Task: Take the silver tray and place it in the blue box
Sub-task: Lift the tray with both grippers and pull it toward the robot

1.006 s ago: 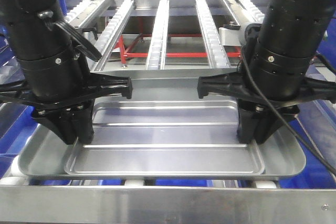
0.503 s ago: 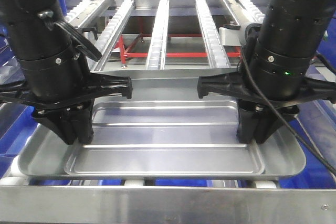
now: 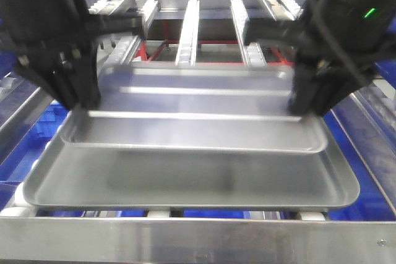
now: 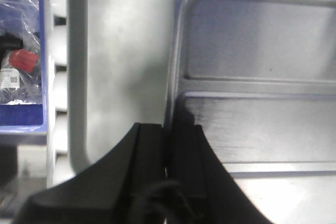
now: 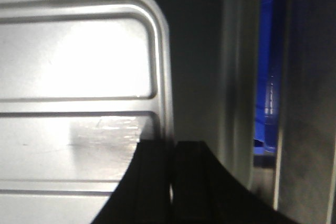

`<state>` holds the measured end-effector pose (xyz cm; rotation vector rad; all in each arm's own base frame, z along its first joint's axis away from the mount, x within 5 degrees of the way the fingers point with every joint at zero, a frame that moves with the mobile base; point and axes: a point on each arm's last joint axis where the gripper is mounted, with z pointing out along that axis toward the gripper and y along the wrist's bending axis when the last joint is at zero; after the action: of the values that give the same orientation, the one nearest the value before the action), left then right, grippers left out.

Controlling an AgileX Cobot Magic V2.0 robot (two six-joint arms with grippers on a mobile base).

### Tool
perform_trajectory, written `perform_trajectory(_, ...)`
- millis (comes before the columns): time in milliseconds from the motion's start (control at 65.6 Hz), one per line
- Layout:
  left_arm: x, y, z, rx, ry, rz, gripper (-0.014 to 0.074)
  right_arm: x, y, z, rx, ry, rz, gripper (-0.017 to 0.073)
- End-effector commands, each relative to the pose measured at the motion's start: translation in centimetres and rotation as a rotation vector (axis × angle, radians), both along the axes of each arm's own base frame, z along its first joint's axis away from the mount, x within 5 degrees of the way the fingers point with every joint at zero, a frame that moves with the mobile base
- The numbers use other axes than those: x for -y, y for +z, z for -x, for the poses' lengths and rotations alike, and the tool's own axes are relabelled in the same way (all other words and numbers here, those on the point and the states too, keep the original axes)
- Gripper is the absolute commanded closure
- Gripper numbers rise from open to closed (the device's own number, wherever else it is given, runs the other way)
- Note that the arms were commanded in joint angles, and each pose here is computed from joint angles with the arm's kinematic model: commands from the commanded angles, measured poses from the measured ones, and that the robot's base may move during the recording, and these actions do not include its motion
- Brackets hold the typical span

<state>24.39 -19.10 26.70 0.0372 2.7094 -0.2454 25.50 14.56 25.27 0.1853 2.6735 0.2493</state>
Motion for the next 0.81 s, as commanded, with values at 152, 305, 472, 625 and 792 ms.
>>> perform_trajectory(152, 0.0, 3.1, 4.5, 0.077, 0.003, 0.064, 0.0697, 0.0, 3.9, 5.1, 0.148, -0.018, 0.008, 0.0503)
perform_trajectory(305, -0.6, 2.7, 7.9, 0.076, -0.002, 0.083, 0.0697, 0.1, 3.9, 7.9, 0.145, -0.001, -0.023, 0.0503)
perform_trajectory(472, -1.2, 2.4, 11.2, 0.094, 0.008, 0.061, 0.0697, 0.0, 3.5, 10.5, 0.151, -0.007, -0.012, 0.0503)
perform_trajectory(625, -1.0, 2.5, 12.1, 0.112, -0.016, 0.05, 0.0697, -0.7, 3.6, 11.8, 0.195, -0.001, 0.016, 0.0503)
perform_trajectory(792, -1.0, 2.5, 12.1, 0.123, -0.023, 0.044, 0.0697, -0.8, 3.7, 12.1, 0.212, 0.002, 0.037, 0.0503)
